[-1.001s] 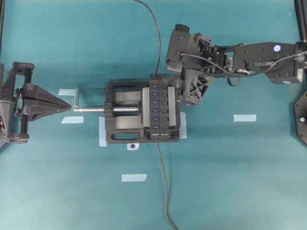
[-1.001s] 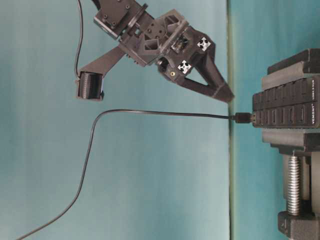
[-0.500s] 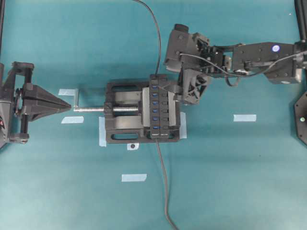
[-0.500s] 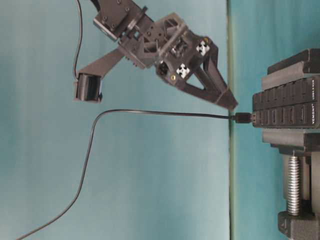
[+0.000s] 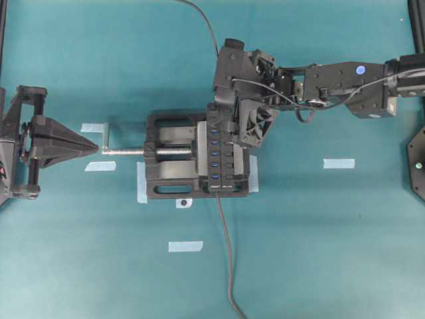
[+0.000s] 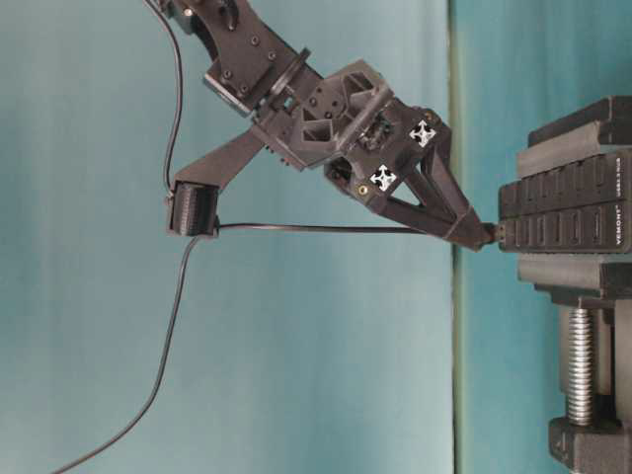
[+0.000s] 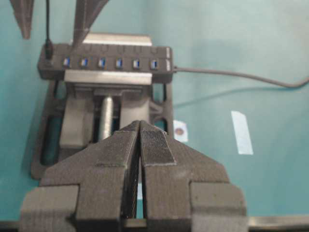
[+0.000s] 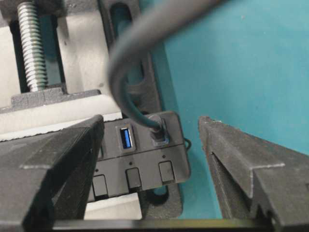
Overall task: Insert the USB into the second port from the front of the fixed hub.
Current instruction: 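Move the open right gripper over the USB plug at the hub's end, then close the right gripper on the black USB cable behind the plug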
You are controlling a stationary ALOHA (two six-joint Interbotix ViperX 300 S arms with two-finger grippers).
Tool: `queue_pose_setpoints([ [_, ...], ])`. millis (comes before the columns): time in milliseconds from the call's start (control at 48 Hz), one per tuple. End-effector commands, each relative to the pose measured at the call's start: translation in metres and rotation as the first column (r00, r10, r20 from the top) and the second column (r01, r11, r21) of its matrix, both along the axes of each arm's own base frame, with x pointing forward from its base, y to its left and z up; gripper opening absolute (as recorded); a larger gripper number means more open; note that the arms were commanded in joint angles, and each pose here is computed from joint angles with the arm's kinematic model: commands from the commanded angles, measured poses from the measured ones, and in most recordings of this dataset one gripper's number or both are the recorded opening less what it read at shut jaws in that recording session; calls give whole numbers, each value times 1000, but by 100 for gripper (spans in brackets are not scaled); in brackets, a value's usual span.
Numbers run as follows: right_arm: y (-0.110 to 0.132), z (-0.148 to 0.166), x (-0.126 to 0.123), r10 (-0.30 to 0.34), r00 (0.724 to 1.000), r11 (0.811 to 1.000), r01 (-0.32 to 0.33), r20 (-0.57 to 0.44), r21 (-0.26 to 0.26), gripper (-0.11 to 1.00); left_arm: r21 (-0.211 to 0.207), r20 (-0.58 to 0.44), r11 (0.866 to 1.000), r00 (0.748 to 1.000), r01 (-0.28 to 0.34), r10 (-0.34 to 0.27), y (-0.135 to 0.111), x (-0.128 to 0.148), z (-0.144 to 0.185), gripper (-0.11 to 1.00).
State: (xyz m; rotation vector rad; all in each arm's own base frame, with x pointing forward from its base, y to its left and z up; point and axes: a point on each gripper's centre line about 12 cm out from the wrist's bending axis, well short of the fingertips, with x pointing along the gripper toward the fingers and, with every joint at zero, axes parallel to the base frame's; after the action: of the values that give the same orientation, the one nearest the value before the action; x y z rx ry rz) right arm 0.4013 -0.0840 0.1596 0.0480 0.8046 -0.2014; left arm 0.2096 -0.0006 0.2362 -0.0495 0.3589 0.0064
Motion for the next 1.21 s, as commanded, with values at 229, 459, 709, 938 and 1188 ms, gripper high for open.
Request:
queue_pose_setpoints([
  [229, 1, 12, 6, 8, 999, 1000, -7, 39, -10, 68, -2, 23, 1000, 1000, -1, 1, 0, 3, 8, 0],
  [459, 1, 11, 6, 7, 999, 1000, -6, 37, -8, 38, -2, 23, 1000, 1000, -1, 1, 0, 3, 8, 0],
  [709, 4, 13, 8, 10, 999, 1000, -10, 47, -5, 8, -2, 25, 1000, 1000, -1, 1, 0, 3, 9, 0],
  [938, 5, 13, 7, 11, 999, 1000, -11, 44, -5, 8, -2, 23, 1000, 1000, -1, 1, 0, 3, 8, 0],
  [1188, 5, 23, 7, 9, 998, 1000, -9, 66, -7, 8, -3, 23, 1000, 1000, -1, 1, 0, 3, 8, 0],
])
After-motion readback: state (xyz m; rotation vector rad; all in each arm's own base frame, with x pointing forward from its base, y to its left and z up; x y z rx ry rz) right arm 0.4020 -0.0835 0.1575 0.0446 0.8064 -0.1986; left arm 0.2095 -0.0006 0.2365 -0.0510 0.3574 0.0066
